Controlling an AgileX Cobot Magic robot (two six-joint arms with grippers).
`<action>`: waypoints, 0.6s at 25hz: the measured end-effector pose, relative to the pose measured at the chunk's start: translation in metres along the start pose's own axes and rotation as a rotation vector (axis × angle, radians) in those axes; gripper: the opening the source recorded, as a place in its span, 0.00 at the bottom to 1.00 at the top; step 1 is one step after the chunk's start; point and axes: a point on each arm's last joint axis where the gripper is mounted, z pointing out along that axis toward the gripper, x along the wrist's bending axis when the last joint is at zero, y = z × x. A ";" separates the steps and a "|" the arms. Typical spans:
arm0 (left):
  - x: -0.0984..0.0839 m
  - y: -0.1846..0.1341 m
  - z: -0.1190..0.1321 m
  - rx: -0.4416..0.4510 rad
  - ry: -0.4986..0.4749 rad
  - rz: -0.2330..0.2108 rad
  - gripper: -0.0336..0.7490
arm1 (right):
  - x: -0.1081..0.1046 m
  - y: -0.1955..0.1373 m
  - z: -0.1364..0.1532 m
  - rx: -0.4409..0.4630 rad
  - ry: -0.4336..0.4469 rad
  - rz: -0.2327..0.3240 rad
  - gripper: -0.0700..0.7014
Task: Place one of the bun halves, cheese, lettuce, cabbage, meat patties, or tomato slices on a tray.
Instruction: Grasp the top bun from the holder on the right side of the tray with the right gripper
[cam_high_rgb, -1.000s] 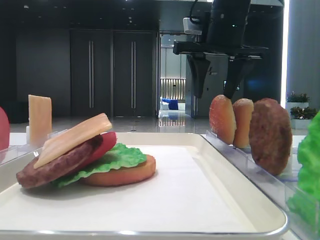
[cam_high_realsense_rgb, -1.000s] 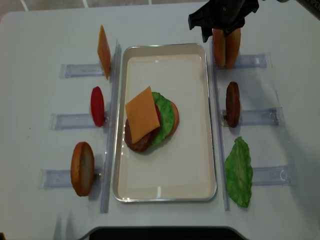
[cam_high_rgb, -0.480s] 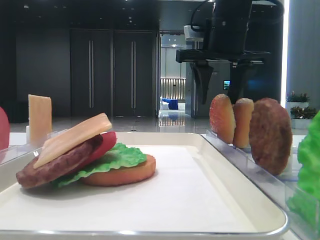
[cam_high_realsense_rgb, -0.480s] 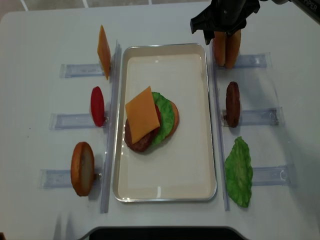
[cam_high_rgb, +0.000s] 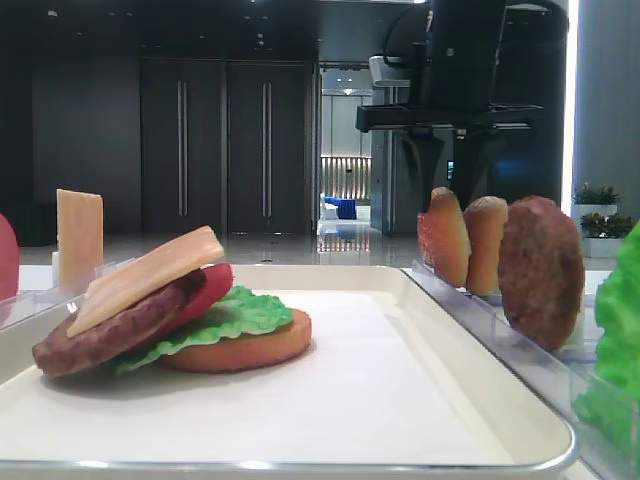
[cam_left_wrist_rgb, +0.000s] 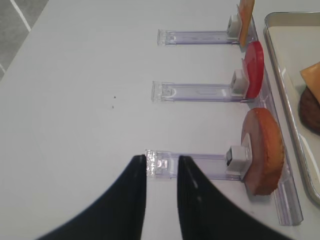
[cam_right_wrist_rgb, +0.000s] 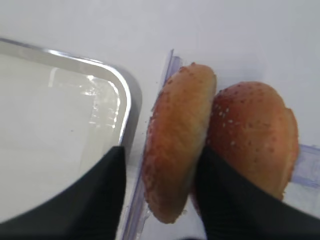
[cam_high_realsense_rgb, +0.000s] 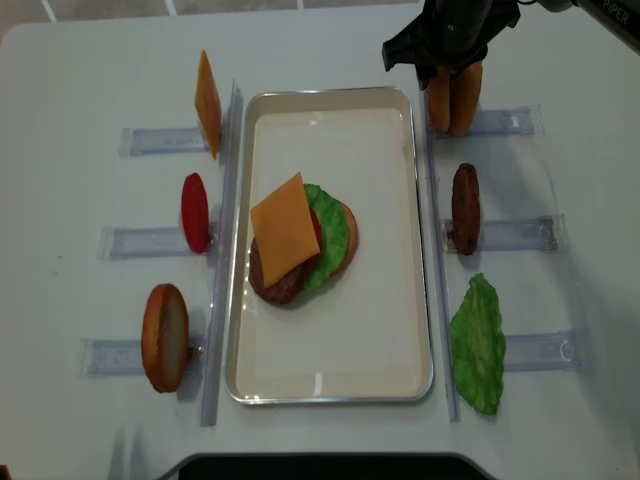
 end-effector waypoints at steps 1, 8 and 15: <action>0.000 0.000 0.000 0.000 0.000 0.000 0.25 | -0.001 0.000 0.000 0.001 -0.008 -0.003 0.39; 0.000 0.000 0.000 0.000 0.000 0.000 0.14 | -0.002 0.000 0.000 0.004 -0.004 0.002 0.28; 0.000 0.000 0.000 0.000 0.000 0.000 0.05 | -0.001 -0.002 -0.013 0.008 0.013 -0.002 0.28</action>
